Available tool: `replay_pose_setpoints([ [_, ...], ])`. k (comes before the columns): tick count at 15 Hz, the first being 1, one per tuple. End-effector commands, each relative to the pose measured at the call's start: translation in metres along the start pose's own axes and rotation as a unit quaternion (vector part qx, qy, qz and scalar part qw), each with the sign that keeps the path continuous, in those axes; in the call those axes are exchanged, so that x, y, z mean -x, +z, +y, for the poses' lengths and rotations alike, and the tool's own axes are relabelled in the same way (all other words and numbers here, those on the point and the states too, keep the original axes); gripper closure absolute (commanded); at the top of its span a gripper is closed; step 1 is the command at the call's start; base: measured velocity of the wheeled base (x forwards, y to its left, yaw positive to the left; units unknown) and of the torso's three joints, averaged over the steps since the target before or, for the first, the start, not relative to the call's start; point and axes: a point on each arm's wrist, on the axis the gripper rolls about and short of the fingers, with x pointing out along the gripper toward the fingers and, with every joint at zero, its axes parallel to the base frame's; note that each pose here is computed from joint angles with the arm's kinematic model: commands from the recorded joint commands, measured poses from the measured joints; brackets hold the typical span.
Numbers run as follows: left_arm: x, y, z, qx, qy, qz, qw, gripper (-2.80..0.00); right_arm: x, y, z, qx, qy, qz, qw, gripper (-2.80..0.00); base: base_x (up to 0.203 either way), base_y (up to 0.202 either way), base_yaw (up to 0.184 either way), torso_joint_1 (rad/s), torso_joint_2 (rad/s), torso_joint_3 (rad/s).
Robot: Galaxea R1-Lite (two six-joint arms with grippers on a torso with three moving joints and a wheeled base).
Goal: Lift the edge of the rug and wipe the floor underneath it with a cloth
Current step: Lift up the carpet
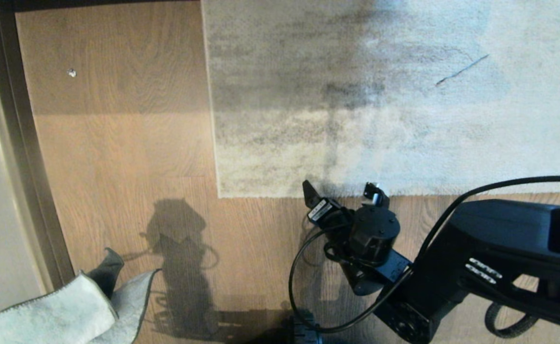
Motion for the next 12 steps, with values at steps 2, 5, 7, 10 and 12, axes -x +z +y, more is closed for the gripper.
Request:
replay_pose_setpoints([
  [2,0.0,0.0,0.0,0.0,0.0,0.0,1.0,0.0,-0.002,-0.007,0.006,-0.015,0.02,-0.01,1.0,-2.8,0.0,0.0,0.0,0.0,0.0,0.0],
  [5,0.0,0.0,0.0,0.0,0.0,0.0,1.0,0.0,0.001,-0.02,0.014,-0.018,0.034,0.003,0.999,-2.8,0.0,0.0,0.0,0.0,0.0,0.0],
  [7,0.0,0.0,0.0,0.0,0.0,0.0,1.0,0.0,0.003,-0.028,0.015,-0.016,0.036,0.012,0.999,-2.8,0.0,0.0,0.0,0.0,0.0,0.0],
  [10,0.0,0.0,0.0,0.0,0.0,0.0,1.0,0.0,0.002,-0.03,0.017,-0.018,0.039,0.011,0.999,-2.8,0.0,0.0,0.0,0.0,0.0,0.0],
  [12,0.0,0.0,0.0,0.0,0.0,0.0,1.0,0.0,-0.001,-0.031,0.017,-0.018,0.04,0.008,0.999,-2.8,0.0,0.0,0.0,0.0,0.0,0.0],
])
